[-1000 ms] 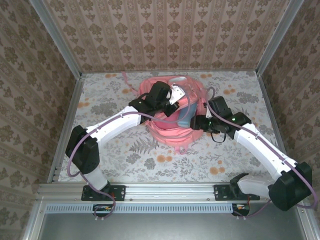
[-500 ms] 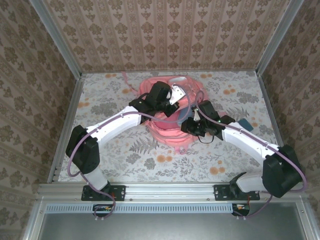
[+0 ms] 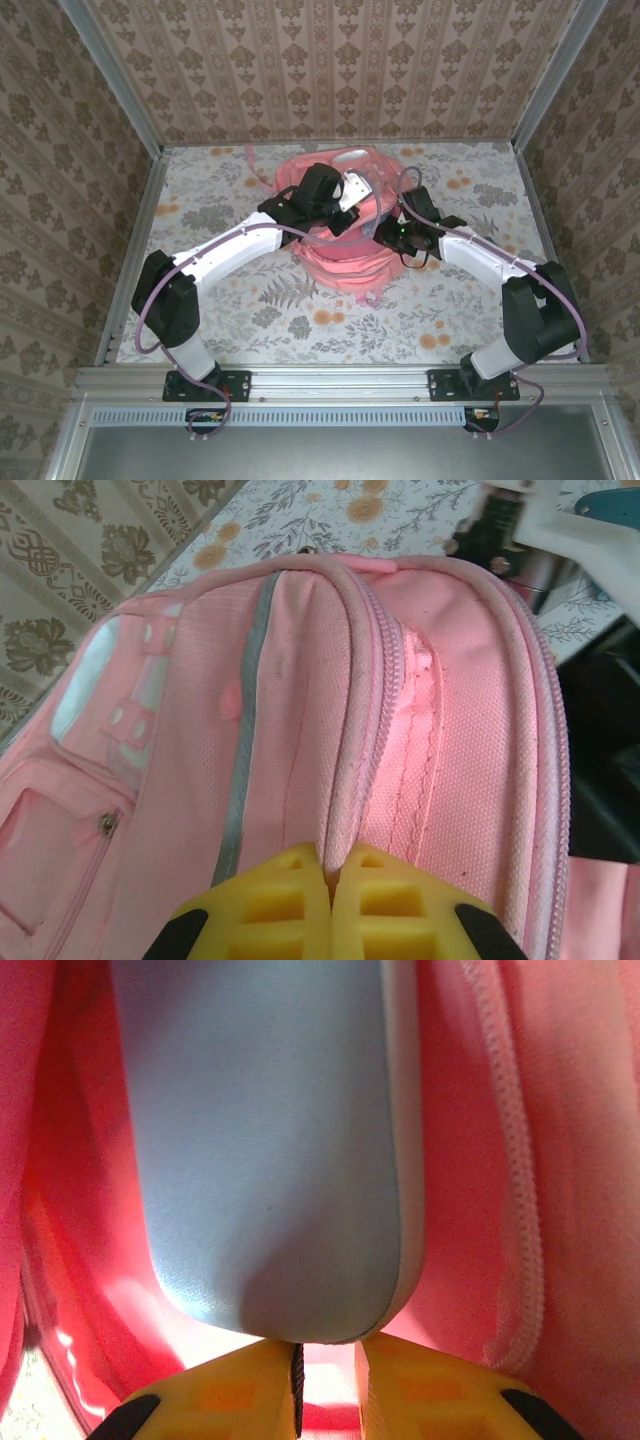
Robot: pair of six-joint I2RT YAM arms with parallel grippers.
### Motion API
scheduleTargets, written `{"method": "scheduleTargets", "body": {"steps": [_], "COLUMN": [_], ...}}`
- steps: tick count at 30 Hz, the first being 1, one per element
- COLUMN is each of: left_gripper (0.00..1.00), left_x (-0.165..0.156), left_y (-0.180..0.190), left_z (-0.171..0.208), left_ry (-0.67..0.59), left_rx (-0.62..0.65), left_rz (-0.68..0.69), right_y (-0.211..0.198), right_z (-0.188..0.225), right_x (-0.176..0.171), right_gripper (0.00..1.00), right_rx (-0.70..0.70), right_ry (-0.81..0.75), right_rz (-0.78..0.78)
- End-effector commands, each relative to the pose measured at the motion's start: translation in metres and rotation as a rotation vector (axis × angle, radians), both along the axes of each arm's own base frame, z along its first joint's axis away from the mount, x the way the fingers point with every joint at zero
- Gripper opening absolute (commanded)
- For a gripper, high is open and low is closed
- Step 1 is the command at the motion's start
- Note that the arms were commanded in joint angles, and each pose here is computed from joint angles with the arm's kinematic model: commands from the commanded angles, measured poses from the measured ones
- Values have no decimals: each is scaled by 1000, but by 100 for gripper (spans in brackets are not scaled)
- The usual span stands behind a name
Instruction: Pack the student bag
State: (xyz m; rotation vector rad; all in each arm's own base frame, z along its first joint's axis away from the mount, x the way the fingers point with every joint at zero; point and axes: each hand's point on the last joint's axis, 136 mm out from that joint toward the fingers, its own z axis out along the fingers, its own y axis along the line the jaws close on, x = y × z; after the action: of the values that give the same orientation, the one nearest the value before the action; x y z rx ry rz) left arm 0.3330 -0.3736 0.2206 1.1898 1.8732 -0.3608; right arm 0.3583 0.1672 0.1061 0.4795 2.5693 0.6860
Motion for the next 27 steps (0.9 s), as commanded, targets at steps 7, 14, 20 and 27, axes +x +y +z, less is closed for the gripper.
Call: {"method": "scheduleTargets", "body": {"steps": [7,14,20,27], "left_gripper": [0,0,0,0], "left_x": [-8,-9,-9,-2], "left_y": [-12,-17,-18,-21], "left_z": [51,50,52,48], "left_ry": [-50,-32,-21,9], "left_rx": [-125,-137,-150,-154], "left_rz": [-44,-54,-53,-31], "right_y": [-24,-28,-20,-30], "right_z": [23,26,16,30], "right_x": [54,80,104,92], "right_gripper": [16,9,0,0], "right_rx": [89,183,255,306], "right_ry": [-133,-178,-176,-187], "right_rz": [-207,-298,-339,-331]}}
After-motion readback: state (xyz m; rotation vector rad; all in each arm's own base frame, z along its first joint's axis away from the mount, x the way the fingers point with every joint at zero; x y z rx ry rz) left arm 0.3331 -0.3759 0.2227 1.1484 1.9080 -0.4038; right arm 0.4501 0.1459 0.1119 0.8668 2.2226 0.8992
